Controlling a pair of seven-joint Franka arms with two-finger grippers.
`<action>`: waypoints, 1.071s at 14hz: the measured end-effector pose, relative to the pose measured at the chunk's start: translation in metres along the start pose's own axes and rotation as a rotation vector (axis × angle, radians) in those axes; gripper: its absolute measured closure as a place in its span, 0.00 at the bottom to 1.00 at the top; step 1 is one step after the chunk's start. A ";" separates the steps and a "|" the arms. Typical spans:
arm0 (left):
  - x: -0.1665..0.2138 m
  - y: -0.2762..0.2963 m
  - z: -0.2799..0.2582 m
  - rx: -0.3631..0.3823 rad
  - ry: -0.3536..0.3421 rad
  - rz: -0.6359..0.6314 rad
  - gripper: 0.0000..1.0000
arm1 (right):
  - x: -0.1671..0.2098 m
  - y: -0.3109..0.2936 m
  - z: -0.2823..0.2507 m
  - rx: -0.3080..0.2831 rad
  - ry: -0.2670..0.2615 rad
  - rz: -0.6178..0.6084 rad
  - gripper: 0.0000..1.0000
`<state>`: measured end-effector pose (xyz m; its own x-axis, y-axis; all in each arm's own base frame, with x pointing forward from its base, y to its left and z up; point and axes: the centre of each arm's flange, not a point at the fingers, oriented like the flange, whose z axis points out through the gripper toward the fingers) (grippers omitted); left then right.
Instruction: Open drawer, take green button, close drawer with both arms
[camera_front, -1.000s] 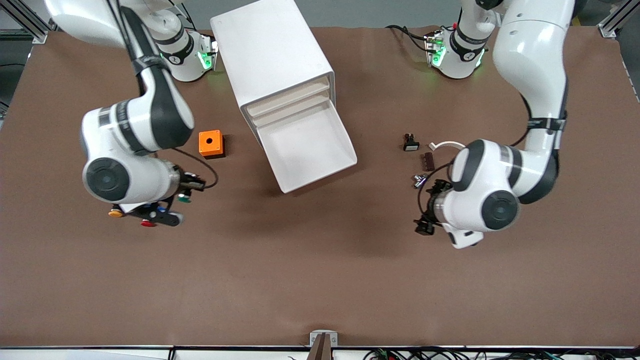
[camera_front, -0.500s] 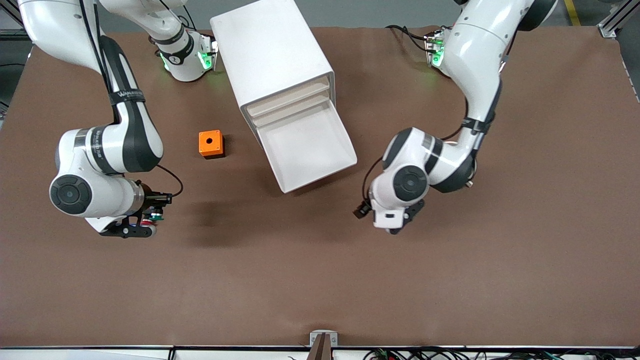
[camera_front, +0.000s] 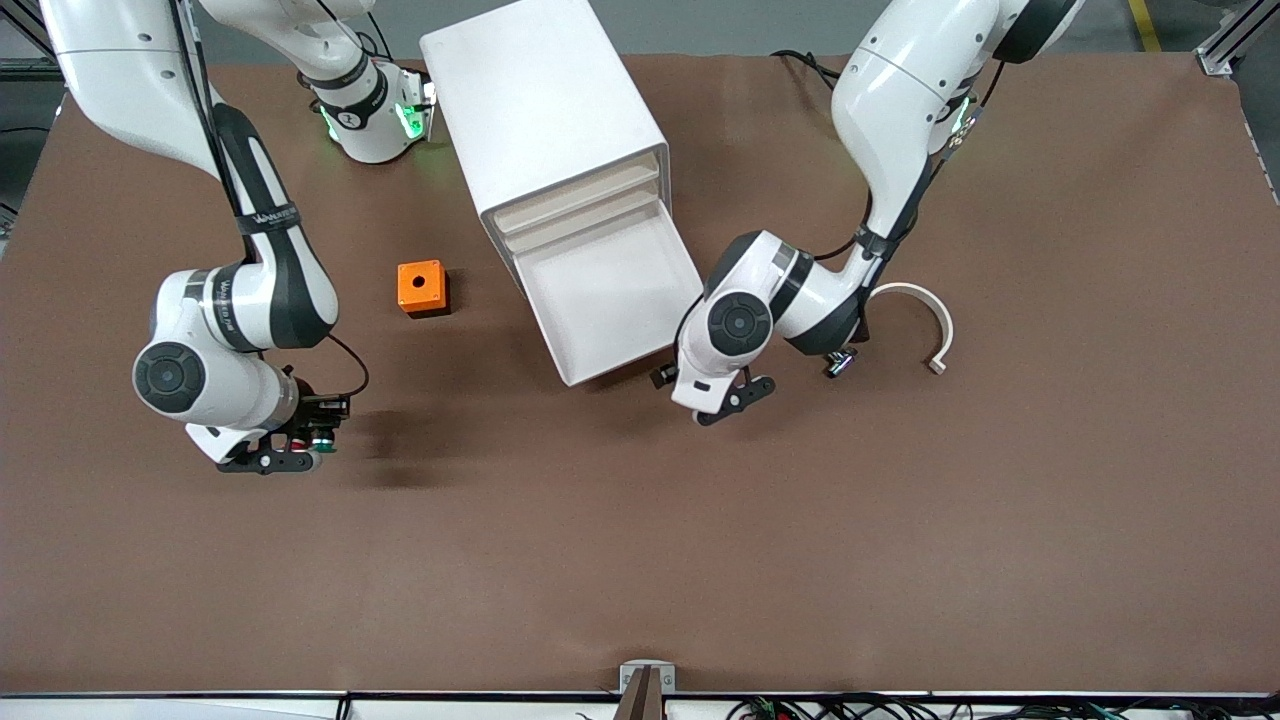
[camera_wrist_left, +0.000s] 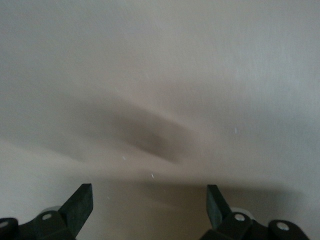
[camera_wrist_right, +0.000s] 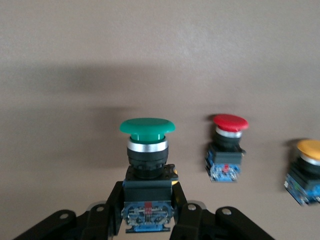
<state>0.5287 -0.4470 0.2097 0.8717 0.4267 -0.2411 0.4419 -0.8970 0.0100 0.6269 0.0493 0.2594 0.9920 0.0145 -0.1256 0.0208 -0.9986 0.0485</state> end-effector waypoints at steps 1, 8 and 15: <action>-0.011 0.003 0.006 0.000 -0.009 0.015 0.00 | 0.000 -0.001 0.005 0.002 0.022 -0.001 0.58; -0.069 0.018 0.025 0.013 -0.056 0.072 0.00 | -0.008 -0.002 0.039 0.006 0.057 -0.007 0.58; -0.127 0.029 0.041 0.039 -0.092 0.058 0.00 | -0.011 -0.003 0.073 0.002 0.021 -0.009 0.58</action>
<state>0.4222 -0.5318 0.2006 0.8717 0.3631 -0.3291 0.3809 -0.9245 -0.0112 0.6072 0.0486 0.1881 0.9942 0.0250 -0.1048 0.0299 -0.9985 0.0454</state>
